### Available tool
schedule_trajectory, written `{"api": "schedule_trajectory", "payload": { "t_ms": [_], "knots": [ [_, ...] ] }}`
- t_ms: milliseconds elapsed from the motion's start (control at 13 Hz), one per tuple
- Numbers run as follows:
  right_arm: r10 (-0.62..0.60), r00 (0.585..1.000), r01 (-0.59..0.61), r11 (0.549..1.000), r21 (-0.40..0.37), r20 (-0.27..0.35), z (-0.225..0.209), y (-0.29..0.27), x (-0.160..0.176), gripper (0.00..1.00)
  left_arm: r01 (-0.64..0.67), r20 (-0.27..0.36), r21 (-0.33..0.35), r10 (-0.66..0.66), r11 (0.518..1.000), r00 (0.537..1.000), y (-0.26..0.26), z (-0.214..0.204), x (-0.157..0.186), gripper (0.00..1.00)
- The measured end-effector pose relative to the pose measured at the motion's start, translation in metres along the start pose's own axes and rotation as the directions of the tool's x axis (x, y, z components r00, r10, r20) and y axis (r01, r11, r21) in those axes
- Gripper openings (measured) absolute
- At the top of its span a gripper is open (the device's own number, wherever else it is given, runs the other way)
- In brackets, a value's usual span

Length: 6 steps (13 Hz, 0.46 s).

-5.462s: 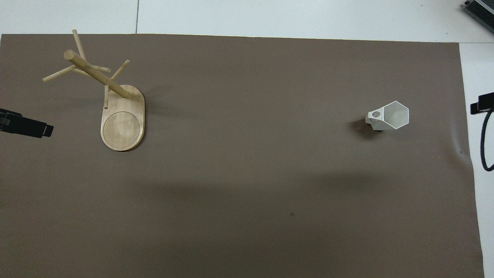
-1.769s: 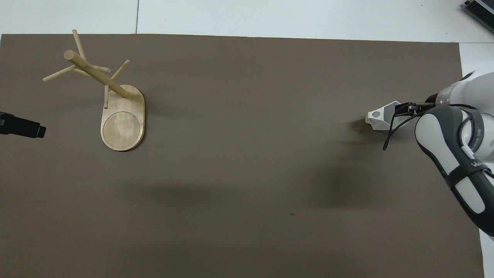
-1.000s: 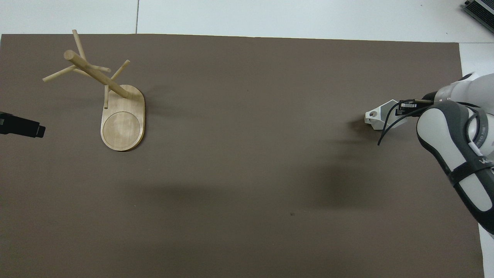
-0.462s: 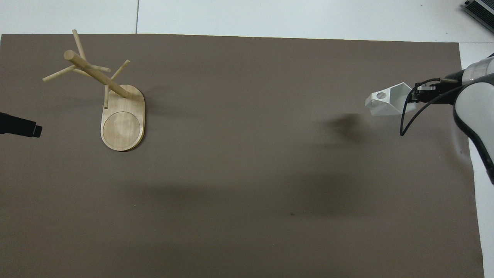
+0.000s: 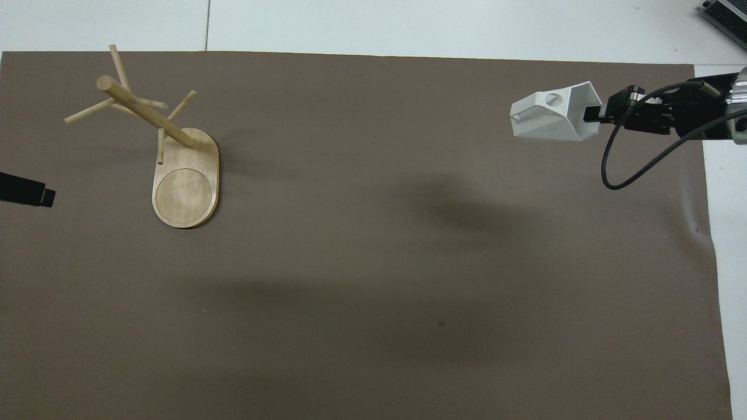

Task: Hang cup on rack
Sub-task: 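Lift the white cup with the right gripper toward the wooden rack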

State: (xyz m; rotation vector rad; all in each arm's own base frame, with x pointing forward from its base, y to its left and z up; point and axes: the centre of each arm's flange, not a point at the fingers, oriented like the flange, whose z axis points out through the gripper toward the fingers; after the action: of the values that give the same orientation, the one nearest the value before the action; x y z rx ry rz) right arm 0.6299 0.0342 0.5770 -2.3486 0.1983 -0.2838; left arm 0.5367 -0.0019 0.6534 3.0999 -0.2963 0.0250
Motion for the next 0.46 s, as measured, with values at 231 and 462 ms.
{"api": "schedule_trajectory", "payload": {
  "t_ms": [231, 462],
  "knots": [
    [-0.03, 0.998, 0.021, 0.988, 0.152, 0.058, 0.05, -0.062, -0.023, 0.04, 0.085, -0.018, 0.002, -0.085, 0.996, 0.996, 0.001, -0.002, 0.002, 1.0],
    [-0.056, 0.994, 0.034, 0.971, 0.236, 0.089, 0.101, -0.115, -0.05, 0.04, 0.221, -0.034, -0.049, -0.223, 0.974, 0.974, 0.012, -0.003, 0.006, 1.0]
  ]
}}
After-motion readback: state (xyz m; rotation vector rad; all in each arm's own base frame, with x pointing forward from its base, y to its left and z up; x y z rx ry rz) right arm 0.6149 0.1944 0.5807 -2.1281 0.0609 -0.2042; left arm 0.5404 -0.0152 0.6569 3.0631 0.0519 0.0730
